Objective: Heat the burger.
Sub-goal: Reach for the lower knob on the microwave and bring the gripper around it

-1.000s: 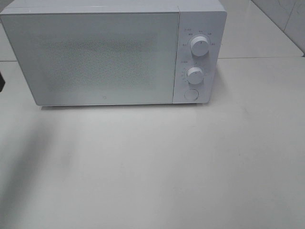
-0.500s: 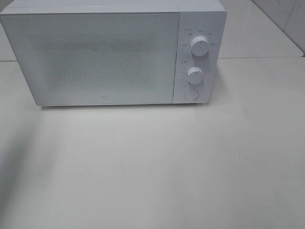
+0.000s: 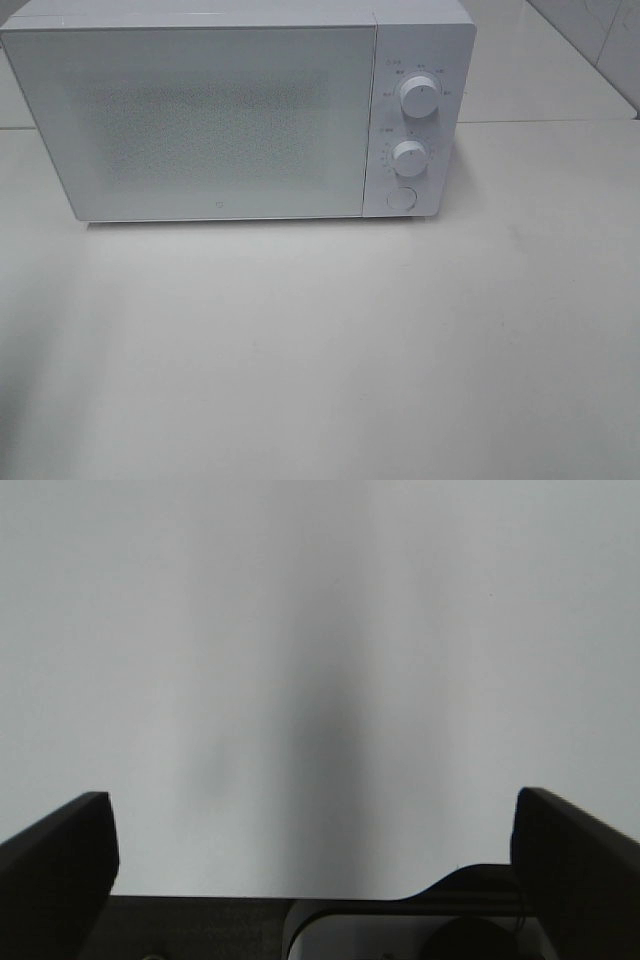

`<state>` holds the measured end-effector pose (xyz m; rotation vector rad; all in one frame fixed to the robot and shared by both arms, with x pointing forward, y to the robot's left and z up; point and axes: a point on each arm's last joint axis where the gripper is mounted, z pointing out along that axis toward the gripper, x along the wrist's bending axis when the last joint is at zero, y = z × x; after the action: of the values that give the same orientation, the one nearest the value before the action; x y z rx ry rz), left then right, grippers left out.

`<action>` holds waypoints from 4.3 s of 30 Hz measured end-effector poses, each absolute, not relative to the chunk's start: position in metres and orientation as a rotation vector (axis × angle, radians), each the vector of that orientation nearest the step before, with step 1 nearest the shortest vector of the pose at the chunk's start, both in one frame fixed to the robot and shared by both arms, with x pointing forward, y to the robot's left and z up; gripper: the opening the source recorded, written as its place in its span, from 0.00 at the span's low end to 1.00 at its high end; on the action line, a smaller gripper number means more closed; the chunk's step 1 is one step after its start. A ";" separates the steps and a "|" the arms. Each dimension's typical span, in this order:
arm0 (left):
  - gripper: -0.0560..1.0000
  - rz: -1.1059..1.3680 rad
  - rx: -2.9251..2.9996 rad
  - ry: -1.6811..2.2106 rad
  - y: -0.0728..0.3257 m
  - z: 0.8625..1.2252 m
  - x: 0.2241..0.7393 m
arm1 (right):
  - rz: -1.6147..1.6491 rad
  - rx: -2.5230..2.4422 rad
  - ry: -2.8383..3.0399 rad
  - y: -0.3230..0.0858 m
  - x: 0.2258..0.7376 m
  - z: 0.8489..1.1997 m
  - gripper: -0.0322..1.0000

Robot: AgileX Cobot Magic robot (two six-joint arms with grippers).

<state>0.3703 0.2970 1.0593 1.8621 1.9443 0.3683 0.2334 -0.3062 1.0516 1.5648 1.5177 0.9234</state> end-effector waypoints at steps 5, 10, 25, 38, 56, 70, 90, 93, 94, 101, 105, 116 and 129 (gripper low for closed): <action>0.99 0.460 1.827 1.871 0.296 1.056 0.342 | 0.923 1.565 1.518 -0.306 0.233 1.052 0.77; 0.99 0.627 1.750 1.731 0.294 1.060 0.303 | 0.923 1.565 1.518 -0.306 0.233 1.052 0.77; 0.98 0.843 1.603 1.535 0.291 1.058 0.243 | 0.923 1.565 1.518 -0.306 0.233 1.052 0.77; 0.98 0.861 1.543 1.466 0.287 1.058 0.231 | 0.923 1.565 1.518 -0.306 0.233 1.052 0.77; 0.98 0.861 1.543 1.466 0.287 1.058 0.231 | 0.923 1.565 1.518 -0.306 0.233 1.052 0.77; 0.98 0.861 1.543 1.466 0.287 1.058 0.231 | 0.923 1.565 1.518 -0.306 0.233 1.052 0.77; 0.98 0.861 1.543 1.466 0.287 1.058 0.231 | 0.920 1.524 1.522 -0.304 0.282 1.075 0.77; 0.98 0.861 1.543 1.466 0.287 1.058 0.231 | 0.927 1.513 1.522 -0.303 0.294 1.078 0.77; 0.98 0.861 1.543 1.466 0.287 1.058 0.231 | 0.930 1.508 1.524 -0.302 0.301 1.079 0.77; 0.98 0.861 1.543 1.466 0.287 1.058 0.231 | 0.937 1.496 1.532 -0.300 0.324 1.080 0.77; 0.98 0.861 1.543 1.466 0.287 1.058 0.231 | 0.927 1.503 1.552 -0.298 0.342 1.077 0.77; 0.98 0.861 1.543 1.466 0.287 1.058 0.231 | 0.961 1.468 1.546 -0.295 0.376 1.074 0.77; 0.98 0.861 1.543 1.466 0.287 1.058 0.231 | 1.027 1.423 1.527 -0.290 0.409 1.045 0.77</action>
<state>0.2305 0.2874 1.0580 1.5432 1.4664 0.8611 0.4088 -0.2901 1.0453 1.4231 1.5274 1.0271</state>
